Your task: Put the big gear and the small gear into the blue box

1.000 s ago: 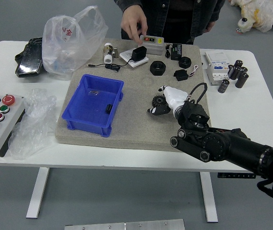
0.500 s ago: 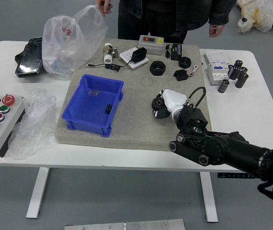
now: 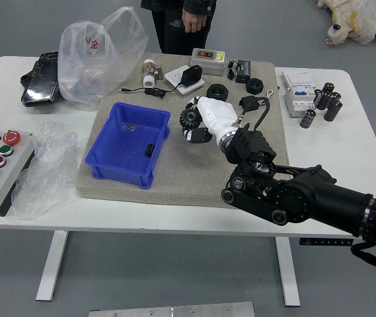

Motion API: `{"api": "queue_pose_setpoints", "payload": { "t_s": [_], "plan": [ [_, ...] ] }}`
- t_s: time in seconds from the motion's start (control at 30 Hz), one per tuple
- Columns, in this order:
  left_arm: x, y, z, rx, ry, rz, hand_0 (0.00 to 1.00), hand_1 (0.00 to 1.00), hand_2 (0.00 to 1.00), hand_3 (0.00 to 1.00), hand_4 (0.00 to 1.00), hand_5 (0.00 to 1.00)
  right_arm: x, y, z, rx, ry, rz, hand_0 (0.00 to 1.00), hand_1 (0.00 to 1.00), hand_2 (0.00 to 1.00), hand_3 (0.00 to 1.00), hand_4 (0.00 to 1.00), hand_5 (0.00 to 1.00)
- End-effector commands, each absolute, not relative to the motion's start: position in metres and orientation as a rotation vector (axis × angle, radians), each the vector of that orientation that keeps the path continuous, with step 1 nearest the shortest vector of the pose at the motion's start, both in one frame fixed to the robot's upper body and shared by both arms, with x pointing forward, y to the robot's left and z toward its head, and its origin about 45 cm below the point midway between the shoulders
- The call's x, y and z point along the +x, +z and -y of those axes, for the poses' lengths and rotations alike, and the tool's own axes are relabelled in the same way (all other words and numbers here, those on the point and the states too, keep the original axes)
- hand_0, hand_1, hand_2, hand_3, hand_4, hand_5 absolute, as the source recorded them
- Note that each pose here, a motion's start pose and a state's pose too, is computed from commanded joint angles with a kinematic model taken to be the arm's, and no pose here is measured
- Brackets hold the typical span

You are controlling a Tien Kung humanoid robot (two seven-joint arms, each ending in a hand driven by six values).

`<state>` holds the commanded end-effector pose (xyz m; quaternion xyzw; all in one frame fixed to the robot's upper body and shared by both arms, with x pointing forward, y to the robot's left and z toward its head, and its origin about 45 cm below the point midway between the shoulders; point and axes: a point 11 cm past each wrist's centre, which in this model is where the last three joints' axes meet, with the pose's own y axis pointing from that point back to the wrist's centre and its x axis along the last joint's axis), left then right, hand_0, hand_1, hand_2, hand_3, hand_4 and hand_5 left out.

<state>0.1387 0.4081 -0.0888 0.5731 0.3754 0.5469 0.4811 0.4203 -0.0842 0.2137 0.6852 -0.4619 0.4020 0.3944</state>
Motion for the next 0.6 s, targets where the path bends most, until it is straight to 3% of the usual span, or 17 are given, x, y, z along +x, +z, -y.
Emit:
{"api": "queue_pose_setpoints", "payload": {
  "t_s": [0.1,0.13,0.23,0.3,0.33,0.5,0.53,0.6],
  "plan": [
    [0.140,-0.088,-0.409,1.398,1.334,-0.912,0.681,0.604,0.566,0.770,0.717,0.336,0.401,0.227,0.045,1.823,1.141,1.081,0.553,0.560,0.355,0.480,0.377,0.002],
    [0.141,-0.088,-0.409,1.398,1.335,-0.911,0.681,0.604,0.565,0.767,0.716,0.335,0.393,0.230,0.032,1.851,1.181,1.050,0.561,0.570,0.436,0.500,0.426,0.002],
    [0.141,-0.087,-0.410,1.399,1.336,-0.909,0.681,0.604,0.565,0.767,0.716,0.335,0.383,0.231,0.017,1.877,1.237,1.002,0.561,0.570,0.436,0.500,0.426,0.002],
    [0.141,-0.087,-0.411,1.400,1.336,-0.909,0.681,0.604,0.565,0.767,0.716,0.335,0.380,0.228,0.014,1.878,1.252,0.984,0.561,0.570,0.436,0.500,0.426,0.002],
    [0.141,-0.087,-0.411,1.401,1.335,-0.909,0.681,0.604,0.565,0.766,0.715,0.333,0.379,0.227,0.014,1.876,1.255,0.978,0.568,0.575,0.503,0.505,0.483,0.002],
    [0.140,-0.087,-0.411,1.406,1.334,-0.912,0.681,0.604,0.565,0.766,0.715,0.333,0.383,0.217,0.021,1.841,1.253,0.983,0.568,0.575,0.503,0.505,0.483,0.002],
    [0.140,-0.087,-0.411,1.406,1.333,-0.912,0.681,0.604,0.565,0.764,0.713,0.333,0.385,0.216,0.023,1.833,1.251,0.985,0.571,0.600,0.566,0.527,0.498,0.002],
    [0.141,-0.087,-0.411,1.406,1.333,-0.911,0.681,0.604,0.565,0.764,0.713,0.333,0.387,0.213,0.026,1.818,1.245,0.990,0.571,0.600,0.566,0.527,0.498,0.002]
  ]
}}
